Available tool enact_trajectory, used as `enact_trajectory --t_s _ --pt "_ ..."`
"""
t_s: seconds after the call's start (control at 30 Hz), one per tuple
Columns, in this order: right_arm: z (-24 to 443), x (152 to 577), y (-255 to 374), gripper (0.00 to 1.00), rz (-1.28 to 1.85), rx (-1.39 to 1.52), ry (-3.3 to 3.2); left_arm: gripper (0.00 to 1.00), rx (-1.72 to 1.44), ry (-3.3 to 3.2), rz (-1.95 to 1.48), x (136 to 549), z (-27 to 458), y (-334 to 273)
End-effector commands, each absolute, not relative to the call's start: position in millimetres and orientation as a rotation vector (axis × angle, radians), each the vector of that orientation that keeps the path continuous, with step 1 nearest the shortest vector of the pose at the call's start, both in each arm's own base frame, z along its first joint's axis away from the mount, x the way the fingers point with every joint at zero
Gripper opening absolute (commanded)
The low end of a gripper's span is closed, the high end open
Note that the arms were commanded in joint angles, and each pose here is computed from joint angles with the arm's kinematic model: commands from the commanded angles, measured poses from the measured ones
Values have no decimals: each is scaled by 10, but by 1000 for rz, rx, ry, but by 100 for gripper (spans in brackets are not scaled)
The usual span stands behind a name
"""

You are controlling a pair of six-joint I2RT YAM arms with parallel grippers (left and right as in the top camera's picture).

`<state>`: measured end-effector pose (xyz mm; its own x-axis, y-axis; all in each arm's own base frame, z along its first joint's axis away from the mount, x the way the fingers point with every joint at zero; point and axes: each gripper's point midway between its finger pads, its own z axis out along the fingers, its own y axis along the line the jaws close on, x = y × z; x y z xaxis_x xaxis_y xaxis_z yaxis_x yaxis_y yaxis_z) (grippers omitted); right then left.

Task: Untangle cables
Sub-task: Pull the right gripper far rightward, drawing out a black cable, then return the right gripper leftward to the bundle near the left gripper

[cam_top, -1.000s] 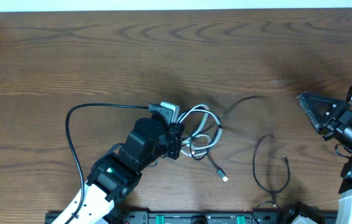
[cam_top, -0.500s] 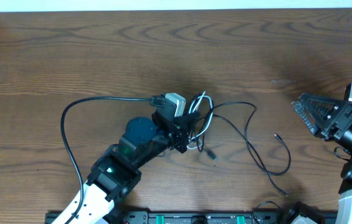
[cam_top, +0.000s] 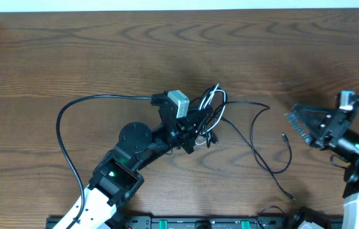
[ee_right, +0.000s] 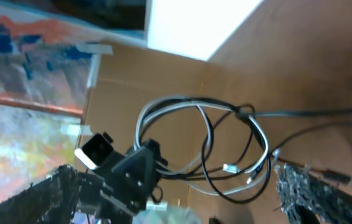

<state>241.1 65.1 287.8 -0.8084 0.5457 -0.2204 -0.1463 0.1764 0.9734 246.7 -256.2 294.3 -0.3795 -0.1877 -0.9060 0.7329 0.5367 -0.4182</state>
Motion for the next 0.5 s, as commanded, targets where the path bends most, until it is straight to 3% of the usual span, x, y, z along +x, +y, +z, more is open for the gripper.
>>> enact_trajectory --t_s 0.0,0.17,0.47 --pt "2764 2435 792 99 1611 350 1981 8 465 1653 -1077 2449 3068 -2562" --pt "2545 2413 1070 99 1570 356 2109 8 462 1664 -1073 2454 3043 -2559" --pt "2357 2258 1603 99 1396 -28 2213 8 463 1681 -1071 2451 3006 -2558"
